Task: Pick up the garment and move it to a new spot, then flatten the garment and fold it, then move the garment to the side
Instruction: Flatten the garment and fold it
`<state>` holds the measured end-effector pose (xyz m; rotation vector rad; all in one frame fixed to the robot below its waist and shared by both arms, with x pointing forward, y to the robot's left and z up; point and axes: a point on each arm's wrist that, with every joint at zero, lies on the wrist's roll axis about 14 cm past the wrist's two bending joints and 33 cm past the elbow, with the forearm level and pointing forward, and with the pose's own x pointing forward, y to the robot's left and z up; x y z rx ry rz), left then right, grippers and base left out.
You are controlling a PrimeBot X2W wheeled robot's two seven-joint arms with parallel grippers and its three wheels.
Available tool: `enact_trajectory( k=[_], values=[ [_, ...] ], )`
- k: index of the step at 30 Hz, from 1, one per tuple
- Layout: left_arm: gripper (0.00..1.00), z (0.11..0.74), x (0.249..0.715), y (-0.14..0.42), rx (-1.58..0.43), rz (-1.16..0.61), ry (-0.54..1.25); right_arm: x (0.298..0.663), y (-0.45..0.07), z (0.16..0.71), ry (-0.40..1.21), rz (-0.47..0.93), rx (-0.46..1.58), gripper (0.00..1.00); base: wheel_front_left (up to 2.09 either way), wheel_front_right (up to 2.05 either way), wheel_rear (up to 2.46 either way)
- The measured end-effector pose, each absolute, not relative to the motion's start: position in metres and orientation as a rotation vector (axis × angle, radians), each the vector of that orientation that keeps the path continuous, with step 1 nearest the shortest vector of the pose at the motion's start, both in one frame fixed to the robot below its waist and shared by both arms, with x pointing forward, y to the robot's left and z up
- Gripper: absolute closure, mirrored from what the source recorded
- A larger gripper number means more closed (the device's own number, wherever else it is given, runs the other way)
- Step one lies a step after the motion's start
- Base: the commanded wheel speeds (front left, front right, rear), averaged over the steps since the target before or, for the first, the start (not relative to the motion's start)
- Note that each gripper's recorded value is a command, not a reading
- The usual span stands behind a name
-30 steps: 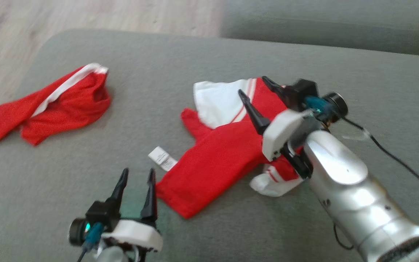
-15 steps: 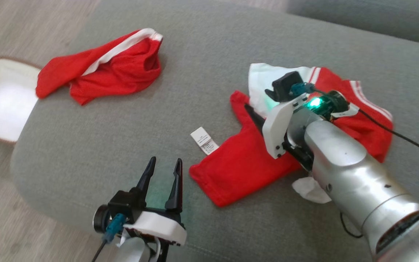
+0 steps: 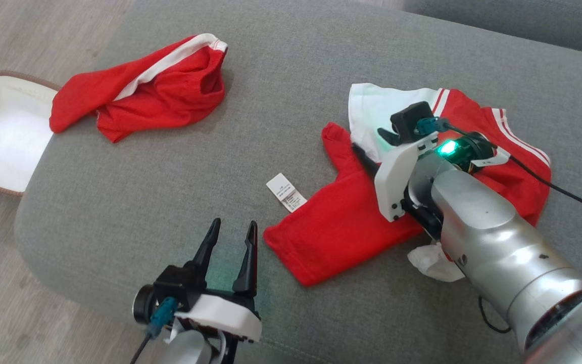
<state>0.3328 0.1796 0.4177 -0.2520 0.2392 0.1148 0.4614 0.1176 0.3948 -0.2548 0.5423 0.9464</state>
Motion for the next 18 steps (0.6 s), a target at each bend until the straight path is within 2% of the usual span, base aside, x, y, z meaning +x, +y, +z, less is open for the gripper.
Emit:
enact_trajectory(
  k=[1,3,4,9,18],
  values=[
    [0.0,0.418,0.333,0.18,-0.252,0.115,0.238,0.462,0.117,0.395,0.54,0.945,-0.254,0.37,0.0,0.0,0.0],
    [0.0,0.417,0.332,0.18,-0.251,0.116,0.24,0.462,0.117,0.397,0.533,0.941,-0.243,0.84,0.0,0.0,0.0],
    [0.0,0.417,0.331,0.18,-0.251,0.117,0.242,0.463,0.117,0.397,0.534,0.934,-0.23,1.0,0.0,0.0,0.0],
    [0.0,0.415,0.327,0.182,-0.25,0.124,0.247,0.468,0.114,0.4,0.508,0.913,-0.21,1.0,0.0,0.0,0.0],
    [0.0,0.416,0.316,0.185,-0.251,0.135,0.246,0.533,0.121,0.492,0.195,0.828,-0.103,1.0,0.0,0.0,0.0]
  ],
)
